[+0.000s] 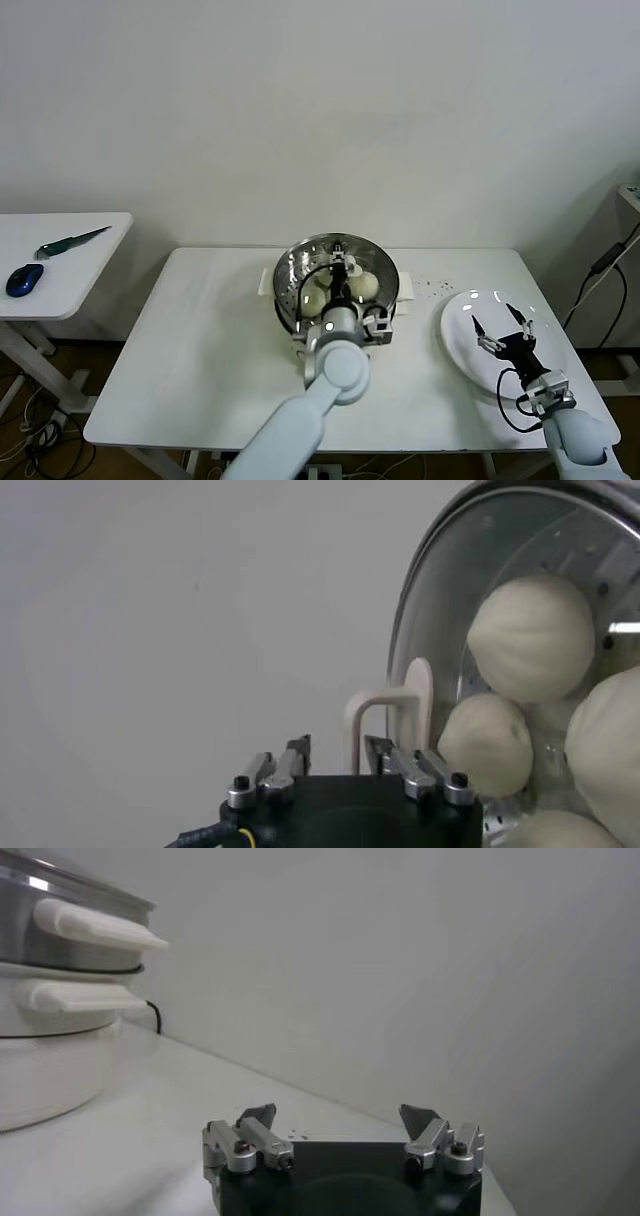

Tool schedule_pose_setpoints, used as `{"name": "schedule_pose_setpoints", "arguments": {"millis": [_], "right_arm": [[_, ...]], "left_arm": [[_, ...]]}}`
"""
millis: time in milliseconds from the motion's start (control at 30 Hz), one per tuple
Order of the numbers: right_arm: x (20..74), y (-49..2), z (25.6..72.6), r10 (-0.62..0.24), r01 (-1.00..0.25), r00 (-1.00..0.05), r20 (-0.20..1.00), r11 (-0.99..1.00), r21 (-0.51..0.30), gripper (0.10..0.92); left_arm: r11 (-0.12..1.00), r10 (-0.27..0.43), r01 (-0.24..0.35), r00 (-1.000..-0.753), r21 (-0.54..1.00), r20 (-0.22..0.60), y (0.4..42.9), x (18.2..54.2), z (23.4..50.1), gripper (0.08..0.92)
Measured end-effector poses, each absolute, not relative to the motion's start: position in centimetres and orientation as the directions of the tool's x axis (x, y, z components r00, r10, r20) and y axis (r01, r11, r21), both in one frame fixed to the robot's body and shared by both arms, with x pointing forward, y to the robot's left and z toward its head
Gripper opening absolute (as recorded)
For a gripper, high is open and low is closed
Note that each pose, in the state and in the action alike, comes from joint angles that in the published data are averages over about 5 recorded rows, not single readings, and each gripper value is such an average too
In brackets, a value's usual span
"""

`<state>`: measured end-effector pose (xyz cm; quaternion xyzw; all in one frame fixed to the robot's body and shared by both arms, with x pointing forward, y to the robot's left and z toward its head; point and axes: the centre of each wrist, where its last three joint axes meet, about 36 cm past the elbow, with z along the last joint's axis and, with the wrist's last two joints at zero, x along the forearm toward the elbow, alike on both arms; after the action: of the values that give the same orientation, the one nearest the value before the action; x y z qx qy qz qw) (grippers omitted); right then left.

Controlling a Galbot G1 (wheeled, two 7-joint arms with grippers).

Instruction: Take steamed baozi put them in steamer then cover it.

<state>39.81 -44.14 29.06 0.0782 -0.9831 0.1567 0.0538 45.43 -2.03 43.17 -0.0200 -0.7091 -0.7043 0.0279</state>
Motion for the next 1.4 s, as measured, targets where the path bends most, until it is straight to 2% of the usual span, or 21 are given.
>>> {"name": "schedule_pose_setpoints", "arguments": {"millis": [367,467,700,833,1067,1267,1400], "right_arm": [[40.1,-43.9,29.3,-0.136,-0.173,-0.981,0.141,0.939,-0.297,0.823],[40.2,-43.8,29.5,-0.135,-0.174,-0.98,0.145,0.938,-0.299,0.823],[40.2,-43.6,30.0,-0.126,-0.172,-0.979,0.163,0.934,-0.312,0.823],[40.3,-43.4,30.5,-0.12,-0.169,-0.978,0.17,0.934,-0.314,0.823],[40.0,-42.9,31.5,-0.115,-0.158,-0.98,0.16,0.944,-0.289,0.823],[39.2,-42.5,32.2,-0.114,-0.148,-0.983,0.146,0.956,-0.253,0.823],[38.5,-42.3,32.2,-0.115,-0.146,-0.983,0.143,0.964,-0.224,0.823]], "left_arm": [[0.046,0.017,0.059,-0.998,0.997,0.059,0.0,42.8,44.8,0.765],[0.058,0.018,0.06,-0.998,0.997,0.059,0.9,41.9,45.1,0.812],[0.097,0.025,0.06,-0.998,0.994,0.057,3.5,39.4,45.9,0.822],[0.16,0.027,0.054,-0.998,0.986,0.05,5.6,37.9,46.2,0.823],[0.389,-0.032,0.032,-0.998,0.921,0.049,10.3,36.1,46.9,0.823],[0.594,-0.135,0.037,-0.98,0.804,0.145,15.5,34.7,46.2,0.823],[0.733,-0.127,0.043,-0.972,0.679,0.199,18.8,33.5,45.3,0.823]]}}
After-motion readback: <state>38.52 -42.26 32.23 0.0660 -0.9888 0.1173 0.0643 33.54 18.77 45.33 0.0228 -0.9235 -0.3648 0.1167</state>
